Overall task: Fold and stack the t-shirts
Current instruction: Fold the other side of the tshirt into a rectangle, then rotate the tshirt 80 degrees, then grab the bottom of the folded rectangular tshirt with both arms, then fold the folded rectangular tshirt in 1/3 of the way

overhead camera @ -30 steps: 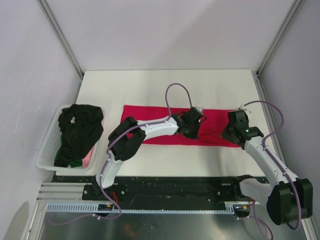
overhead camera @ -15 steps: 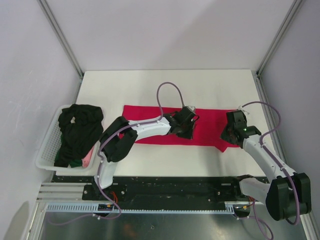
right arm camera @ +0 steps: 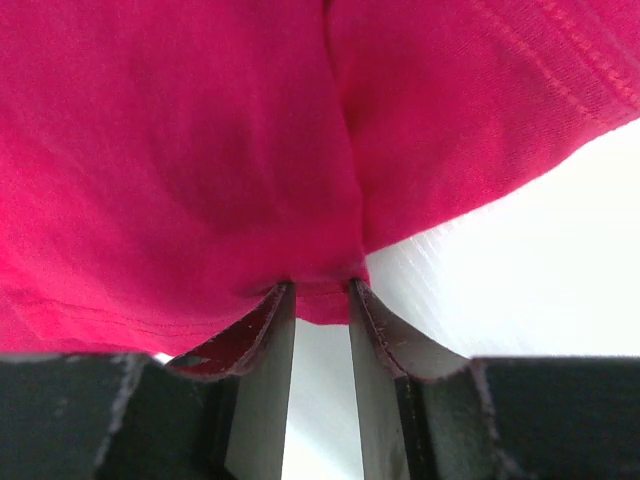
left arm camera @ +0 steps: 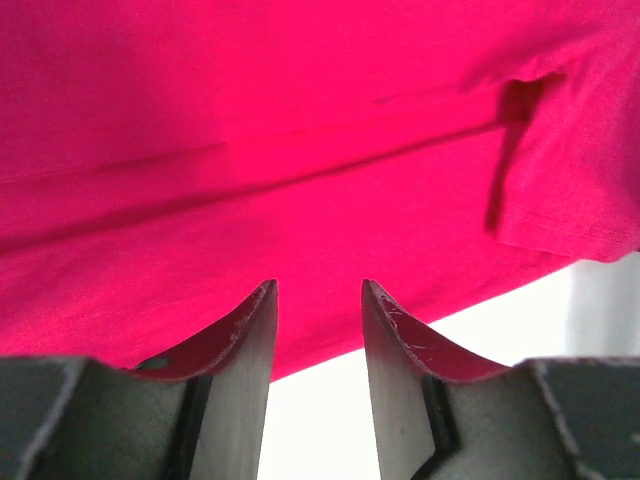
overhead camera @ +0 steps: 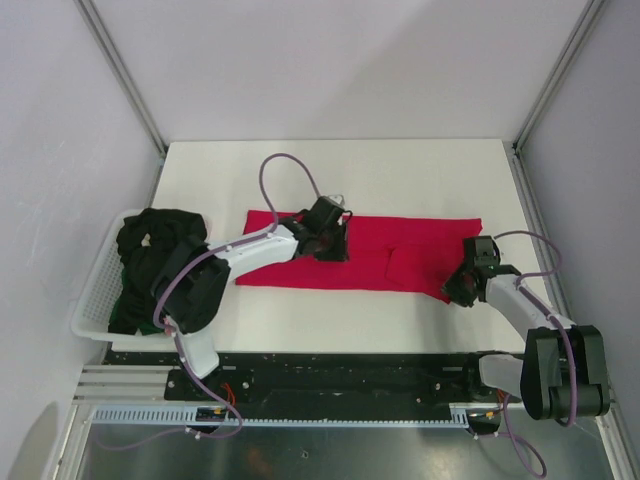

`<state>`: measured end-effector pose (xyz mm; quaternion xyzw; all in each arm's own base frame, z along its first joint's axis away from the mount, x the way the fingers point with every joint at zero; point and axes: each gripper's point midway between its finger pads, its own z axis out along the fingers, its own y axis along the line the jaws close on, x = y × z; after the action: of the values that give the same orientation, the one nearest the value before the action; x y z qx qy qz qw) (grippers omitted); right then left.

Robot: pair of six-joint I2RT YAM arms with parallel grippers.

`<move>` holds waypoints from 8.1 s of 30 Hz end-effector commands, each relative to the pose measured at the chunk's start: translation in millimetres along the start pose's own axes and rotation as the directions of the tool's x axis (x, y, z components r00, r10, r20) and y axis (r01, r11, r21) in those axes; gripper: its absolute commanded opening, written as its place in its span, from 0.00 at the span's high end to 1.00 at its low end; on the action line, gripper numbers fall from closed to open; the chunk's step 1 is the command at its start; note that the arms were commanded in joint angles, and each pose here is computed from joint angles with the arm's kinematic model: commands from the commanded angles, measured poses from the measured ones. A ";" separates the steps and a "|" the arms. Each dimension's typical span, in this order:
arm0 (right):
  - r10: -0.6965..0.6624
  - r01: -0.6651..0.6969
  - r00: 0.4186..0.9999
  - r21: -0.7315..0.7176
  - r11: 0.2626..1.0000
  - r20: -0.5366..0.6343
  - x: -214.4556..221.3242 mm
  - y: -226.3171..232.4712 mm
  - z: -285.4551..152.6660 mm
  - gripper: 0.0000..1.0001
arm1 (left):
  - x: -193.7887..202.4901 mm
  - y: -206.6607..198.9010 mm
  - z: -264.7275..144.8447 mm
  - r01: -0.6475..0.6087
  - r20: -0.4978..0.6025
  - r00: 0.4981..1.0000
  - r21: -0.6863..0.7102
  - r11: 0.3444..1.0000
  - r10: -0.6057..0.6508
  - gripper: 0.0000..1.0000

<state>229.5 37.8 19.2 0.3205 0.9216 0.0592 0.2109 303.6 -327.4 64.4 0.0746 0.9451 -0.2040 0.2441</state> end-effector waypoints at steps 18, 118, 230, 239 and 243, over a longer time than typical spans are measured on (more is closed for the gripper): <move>0.110 -0.112 0.983 0.005 0.994 0.150 -96.1 37.9 52.7 0.67 | -35.0 100.0 -50.1 0.081 0.109 0.992 -0.100 0.992 -0.070 0.57; -0.168 0.117 0.947 -0.194 0.974 -0.272 157.8 31.0 -54.9 0.60 | 118.4 41.3 -55.6 -0.023 -0.137 0.990 0.070 0.997 0.032 0.56; -0.077 0.132 0.971 -0.235 0.963 0.227 -151.8 175.8 34.3 0.69 | -123.1 -13.3 51.0 0.084 0.087 0.991 0.176 0.981 -0.101 1.00; -0.064 0.093 0.987 -0.204 0.974 0.146 -162.2 168.5 80.1 0.70 | -71.7 15.1 59.9 0.142 0.010 0.990 0.100 0.985 -0.144 1.00; -0.069 0.098 0.988 -0.208 0.973 0.139 -165.9 172.6 74.6 0.70 | -63.8 19.8 58.3 0.139 0.003 0.990 0.091 0.986 -0.140 1.00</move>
<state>459.9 67.1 32.3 0.2744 0.9100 0.1190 0.2870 391.8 -339.4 24.3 0.0186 0.9417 -0.2596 0.2132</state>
